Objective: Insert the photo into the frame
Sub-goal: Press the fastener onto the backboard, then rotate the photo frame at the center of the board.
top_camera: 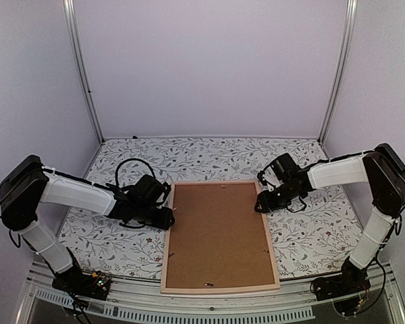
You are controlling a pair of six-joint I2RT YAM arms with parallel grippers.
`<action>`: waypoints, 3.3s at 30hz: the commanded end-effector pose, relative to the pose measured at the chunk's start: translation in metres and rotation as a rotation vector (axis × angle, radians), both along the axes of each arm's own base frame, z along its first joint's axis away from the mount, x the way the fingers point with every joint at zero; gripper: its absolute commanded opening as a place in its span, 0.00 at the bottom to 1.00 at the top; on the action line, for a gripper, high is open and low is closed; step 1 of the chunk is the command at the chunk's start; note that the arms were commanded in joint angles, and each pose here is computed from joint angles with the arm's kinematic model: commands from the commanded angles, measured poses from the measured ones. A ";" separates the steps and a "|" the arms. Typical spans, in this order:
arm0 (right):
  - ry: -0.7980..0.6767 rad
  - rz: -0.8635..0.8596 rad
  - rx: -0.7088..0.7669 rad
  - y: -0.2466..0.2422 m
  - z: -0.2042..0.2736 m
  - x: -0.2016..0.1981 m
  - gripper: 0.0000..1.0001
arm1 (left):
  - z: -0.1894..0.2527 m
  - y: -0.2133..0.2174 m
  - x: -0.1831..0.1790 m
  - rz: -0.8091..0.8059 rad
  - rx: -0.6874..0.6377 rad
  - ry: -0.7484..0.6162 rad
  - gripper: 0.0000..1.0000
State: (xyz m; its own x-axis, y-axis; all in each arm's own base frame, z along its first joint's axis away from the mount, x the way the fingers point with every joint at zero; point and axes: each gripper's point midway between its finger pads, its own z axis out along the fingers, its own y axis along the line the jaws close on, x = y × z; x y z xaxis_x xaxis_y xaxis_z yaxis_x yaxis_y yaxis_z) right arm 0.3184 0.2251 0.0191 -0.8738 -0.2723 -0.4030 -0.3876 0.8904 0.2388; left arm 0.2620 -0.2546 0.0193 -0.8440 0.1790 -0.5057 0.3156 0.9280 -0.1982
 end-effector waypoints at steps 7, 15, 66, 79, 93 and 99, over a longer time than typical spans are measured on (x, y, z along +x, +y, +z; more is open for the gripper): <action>0.019 0.004 -0.040 -0.001 -0.011 0.000 0.43 | 0.001 -0.003 0.000 -0.018 0.016 -0.008 0.44; 0.016 0.010 -0.013 0.001 -0.007 0.002 0.37 | -0.003 -0.001 -0.002 -0.020 0.025 -0.004 0.44; 0.094 -0.065 0.018 -0.011 -0.007 -0.056 0.47 | 0.077 0.002 0.043 0.033 -0.084 -0.160 0.88; -0.017 0.044 -0.037 -0.006 0.004 0.007 0.09 | 0.086 0.011 0.063 0.005 -0.101 -0.181 0.87; -0.105 0.451 0.036 0.058 0.011 0.082 0.15 | 0.033 0.011 0.108 -0.103 0.056 -0.116 0.85; -0.124 0.509 0.057 0.069 0.015 0.093 0.42 | 0.016 0.013 0.128 -0.138 0.129 -0.122 0.85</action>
State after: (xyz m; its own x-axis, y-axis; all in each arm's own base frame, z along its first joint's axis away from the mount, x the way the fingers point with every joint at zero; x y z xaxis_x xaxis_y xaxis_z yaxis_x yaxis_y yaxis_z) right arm 0.4141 0.2877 0.0295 -0.6308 -0.5870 -0.5075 -0.7481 0.6336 0.1971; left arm 0.3743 -0.2458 0.0375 -0.7652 0.3043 -0.5673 0.4252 0.9006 -0.0905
